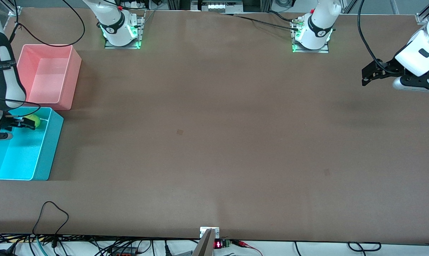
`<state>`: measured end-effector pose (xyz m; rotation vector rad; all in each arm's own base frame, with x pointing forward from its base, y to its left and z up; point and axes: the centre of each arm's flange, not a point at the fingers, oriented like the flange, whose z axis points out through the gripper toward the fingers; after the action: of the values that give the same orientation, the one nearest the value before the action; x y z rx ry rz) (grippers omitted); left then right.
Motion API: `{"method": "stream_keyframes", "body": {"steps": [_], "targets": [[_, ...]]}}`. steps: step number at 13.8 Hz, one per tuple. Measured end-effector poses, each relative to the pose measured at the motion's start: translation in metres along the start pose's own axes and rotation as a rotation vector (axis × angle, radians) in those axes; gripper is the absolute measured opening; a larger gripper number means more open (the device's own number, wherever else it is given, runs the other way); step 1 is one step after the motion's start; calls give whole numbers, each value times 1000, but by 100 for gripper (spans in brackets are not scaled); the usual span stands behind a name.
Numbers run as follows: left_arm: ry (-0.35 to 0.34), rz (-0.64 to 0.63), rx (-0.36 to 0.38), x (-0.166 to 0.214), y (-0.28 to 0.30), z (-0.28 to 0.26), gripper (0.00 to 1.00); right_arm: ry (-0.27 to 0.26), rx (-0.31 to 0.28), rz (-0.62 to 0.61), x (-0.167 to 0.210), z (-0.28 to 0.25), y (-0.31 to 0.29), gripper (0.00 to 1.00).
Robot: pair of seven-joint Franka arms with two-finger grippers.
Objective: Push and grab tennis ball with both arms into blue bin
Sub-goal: 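Open the right gripper to drop the ball into the cyan bin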
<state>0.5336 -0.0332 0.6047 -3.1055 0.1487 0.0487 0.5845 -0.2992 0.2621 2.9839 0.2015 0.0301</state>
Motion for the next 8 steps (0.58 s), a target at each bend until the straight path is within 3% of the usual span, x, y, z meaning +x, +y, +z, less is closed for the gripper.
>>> {"method": "stream_keyframes", "body": {"steps": [4, 8], "targets": [[5, 19, 2, 0, 11, -2, 100, 82, 1, -35, 25, -84, -18, 100], [9, 21, 2, 0, 12, -5, 100, 98, 42, -120, 36, -205, -80, 100]]}}
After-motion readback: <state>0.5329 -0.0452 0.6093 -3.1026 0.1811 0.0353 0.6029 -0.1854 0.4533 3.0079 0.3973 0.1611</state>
